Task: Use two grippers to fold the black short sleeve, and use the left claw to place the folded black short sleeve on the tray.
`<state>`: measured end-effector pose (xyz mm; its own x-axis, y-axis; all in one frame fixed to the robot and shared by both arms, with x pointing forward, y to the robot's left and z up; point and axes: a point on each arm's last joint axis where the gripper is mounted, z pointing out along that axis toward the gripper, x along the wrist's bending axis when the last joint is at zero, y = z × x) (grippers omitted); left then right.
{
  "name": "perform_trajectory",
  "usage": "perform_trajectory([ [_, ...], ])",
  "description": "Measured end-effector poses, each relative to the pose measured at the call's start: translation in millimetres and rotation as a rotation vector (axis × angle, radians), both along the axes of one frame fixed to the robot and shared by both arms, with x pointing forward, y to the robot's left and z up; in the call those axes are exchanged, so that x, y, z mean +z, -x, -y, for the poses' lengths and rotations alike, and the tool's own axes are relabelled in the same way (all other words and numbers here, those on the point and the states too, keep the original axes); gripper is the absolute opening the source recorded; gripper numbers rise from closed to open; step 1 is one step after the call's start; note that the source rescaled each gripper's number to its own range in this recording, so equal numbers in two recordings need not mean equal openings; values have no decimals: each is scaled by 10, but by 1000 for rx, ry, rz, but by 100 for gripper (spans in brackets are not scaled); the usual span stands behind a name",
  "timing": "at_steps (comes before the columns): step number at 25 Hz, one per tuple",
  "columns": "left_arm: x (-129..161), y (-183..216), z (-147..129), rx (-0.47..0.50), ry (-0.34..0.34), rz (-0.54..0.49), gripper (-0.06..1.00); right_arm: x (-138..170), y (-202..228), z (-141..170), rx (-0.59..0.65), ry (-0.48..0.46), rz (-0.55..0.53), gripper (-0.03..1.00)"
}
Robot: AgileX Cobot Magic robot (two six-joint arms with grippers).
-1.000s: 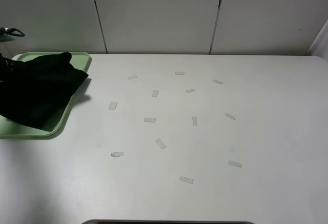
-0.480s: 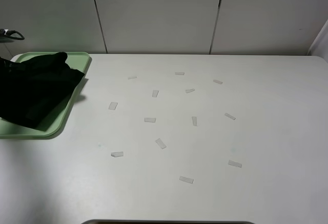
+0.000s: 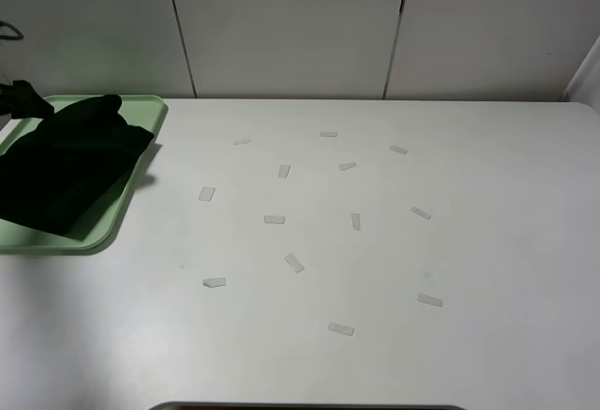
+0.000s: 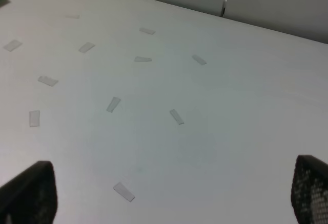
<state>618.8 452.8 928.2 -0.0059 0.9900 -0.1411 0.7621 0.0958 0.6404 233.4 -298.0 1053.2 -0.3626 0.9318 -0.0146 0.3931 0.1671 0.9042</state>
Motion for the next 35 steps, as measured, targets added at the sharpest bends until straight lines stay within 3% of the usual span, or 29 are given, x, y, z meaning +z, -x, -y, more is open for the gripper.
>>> perform_trajectory([
  [8, 689, 87, 158, -45, -39, 140, 100, 0, 0, 0, 0, 0, 0, 100],
  [15, 879, 158, 640, -307, 83, 116, 100, 0, 0, 0, 0, 0, 0, 100],
  [22, 1454, 535, 966, -542, 156, 166, 100, 0, 0, 0, 0, 0, 0, 100],
  [25, 1790, 769, 1087, -601, 137, 230, 100, 0, 0, 0, 0, 0, 0, 100],
  [30, 2319, 1214, 1273, -640, 45, 369, 100, 0, 0, 0, 0, 0, 0, 100],
  [35, 2612, 1566, 1417, -640, 15, 440, 100, 0, 0, 0, 0, 0, 0, 100],
])
